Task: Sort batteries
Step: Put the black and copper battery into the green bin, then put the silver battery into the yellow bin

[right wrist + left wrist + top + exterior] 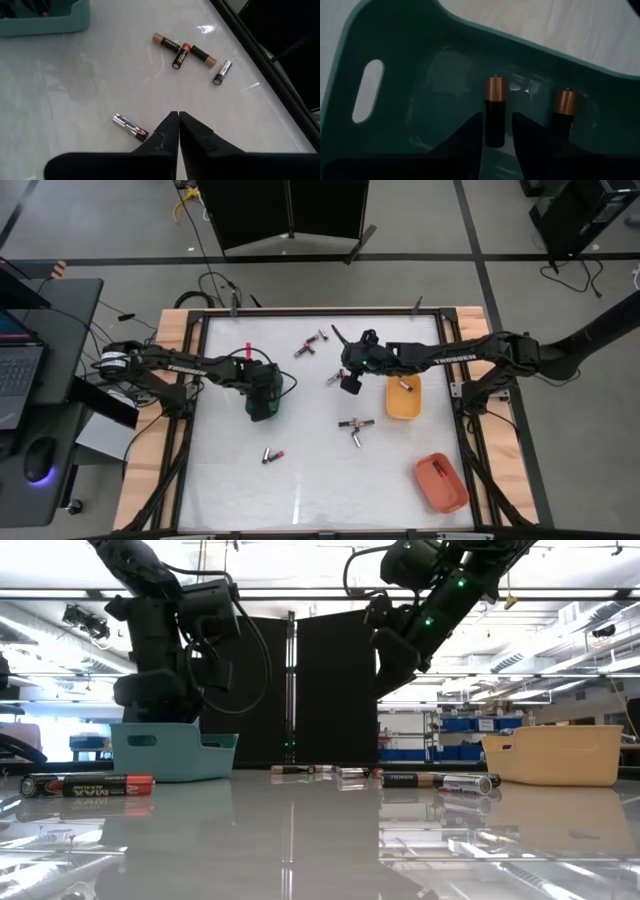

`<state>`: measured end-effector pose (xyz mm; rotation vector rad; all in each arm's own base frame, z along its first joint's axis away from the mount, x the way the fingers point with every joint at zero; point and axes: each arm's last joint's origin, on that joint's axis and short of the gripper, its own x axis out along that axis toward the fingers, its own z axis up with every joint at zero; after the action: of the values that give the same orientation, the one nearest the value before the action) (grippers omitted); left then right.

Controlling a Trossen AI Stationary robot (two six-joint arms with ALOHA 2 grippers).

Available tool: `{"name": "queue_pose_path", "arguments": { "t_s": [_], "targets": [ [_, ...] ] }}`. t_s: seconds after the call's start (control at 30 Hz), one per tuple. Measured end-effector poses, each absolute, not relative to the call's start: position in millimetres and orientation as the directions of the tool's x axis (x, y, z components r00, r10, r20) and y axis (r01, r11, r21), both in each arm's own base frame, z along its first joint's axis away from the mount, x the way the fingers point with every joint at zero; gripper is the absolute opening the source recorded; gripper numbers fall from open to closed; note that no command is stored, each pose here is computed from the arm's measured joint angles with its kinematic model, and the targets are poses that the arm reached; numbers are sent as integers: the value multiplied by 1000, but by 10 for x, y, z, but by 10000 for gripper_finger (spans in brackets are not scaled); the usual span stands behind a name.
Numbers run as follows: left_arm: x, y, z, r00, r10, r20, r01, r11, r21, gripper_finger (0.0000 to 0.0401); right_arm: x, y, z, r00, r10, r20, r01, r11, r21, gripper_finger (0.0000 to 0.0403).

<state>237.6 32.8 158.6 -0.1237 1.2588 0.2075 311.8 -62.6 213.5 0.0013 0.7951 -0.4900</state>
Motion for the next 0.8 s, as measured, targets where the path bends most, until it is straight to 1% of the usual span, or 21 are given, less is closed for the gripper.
{"name": "queue_pose_path", "arguments": {
  "t_s": [0.1,0.17,0.27,0.37,0.4,0.47,0.57,0.63,0.73,0.8],
  "targets": [
    [2377,330,1593,295,102,-950,-234,972,31,113,3118,-664,2143,597,-429,-677,435,883,-177,14],
    [2370,323,1628,306,135,-942,-238,969,61,102,3125,-703,2158,609,-435,-663,452,877,-161,13],
    [2358,319,1749,369,180,-912,-247,965,91,64,3138,-789,2177,647,-399,-649,466,881,-78,19],
    [2315,314,1889,482,195,-854,-259,963,74,15,3135,-895,2196,675,-378,-633,482,876,-9,30],
    [2287,311,1928,526,200,-827,-264,962,65,9,3134,-933,2203,685,-387,-618,494,869,3,32],
    [2211,302,1985,603,208,-770,-275,960,44,10,3120,-995,2191,698,-401,-594,509,861,17,34],
    [2108,284,2065,724,219,-655,-286,958,5,9,3101,-1069,2131,740,-381,-555,492,869,60,35],
    [2032,274,2099,789,226,-571,-285,959,-14,5,3116,-1102,2076,768,-382,-513,485,871,78,38],
    [1911,264,2133,873,236,-427,-276,961,-34,4,3195,-1165,1932,778,-392,-491,493,866,89,50],
    [1848,258,2124,916,239,-323,-265,963,-38,4,3273,-1227,1824,768,-397,-503,506,857,96,65]
  ]
}}
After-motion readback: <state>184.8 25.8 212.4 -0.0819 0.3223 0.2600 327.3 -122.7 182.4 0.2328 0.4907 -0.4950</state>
